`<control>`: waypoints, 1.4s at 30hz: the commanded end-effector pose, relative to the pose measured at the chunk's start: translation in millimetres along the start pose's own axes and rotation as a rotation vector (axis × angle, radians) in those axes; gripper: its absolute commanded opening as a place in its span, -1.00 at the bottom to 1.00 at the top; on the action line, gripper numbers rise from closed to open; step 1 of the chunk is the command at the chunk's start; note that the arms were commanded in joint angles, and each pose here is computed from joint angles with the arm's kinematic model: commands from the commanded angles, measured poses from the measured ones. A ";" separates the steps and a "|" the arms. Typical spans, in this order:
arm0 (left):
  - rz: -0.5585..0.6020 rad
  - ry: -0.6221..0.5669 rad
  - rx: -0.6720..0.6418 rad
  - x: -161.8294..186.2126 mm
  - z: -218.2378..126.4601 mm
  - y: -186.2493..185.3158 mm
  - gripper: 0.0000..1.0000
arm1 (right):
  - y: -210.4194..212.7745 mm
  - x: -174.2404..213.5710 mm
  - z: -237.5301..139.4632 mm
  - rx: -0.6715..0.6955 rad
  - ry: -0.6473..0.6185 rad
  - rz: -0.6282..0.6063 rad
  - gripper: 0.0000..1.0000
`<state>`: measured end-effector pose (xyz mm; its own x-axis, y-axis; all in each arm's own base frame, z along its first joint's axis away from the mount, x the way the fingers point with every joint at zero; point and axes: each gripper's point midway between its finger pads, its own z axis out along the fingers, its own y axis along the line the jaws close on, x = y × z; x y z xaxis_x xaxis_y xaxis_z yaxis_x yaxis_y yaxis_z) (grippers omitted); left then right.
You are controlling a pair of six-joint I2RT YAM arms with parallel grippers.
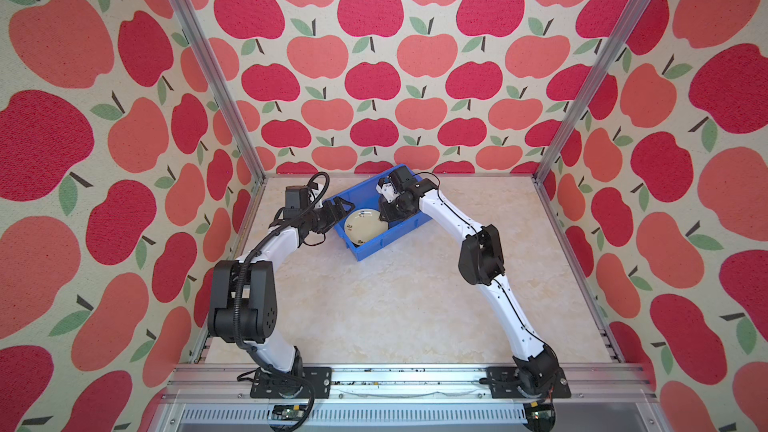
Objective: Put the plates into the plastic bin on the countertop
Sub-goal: 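Lower the cream plate upright against the black plate with the right gripper, then open the right gripper and lift it out of the bin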
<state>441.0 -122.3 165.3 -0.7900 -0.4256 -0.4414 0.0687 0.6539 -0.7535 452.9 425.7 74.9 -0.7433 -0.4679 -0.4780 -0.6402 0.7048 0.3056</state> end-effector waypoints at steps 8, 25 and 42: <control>0.123 -0.092 -0.091 -19.0 -12.6 -9.8 0.98 | 4.9 -45.2 -106.3 0.088 -0.158 -0.081 0.08; 0.785 -0.716 -0.451 -13.0 -108.2 -1.2 0.98 | -82.3 112.0 -233.0 0.496 -0.388 0.096 0.99; 0.668 -0.730 -0.689 20.5 -121.3 143.6 0.98 | -133.1 162.0 -274.6 0.752 -0.555 0.052 0.99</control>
<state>349.8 38.2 76.7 -0.3723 0.0513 -0.9267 -0.1702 0.9778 0.1225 358.9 108.3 187.8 -0.4683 -0.2209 -0.8555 -0.1622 0.9733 -0.1626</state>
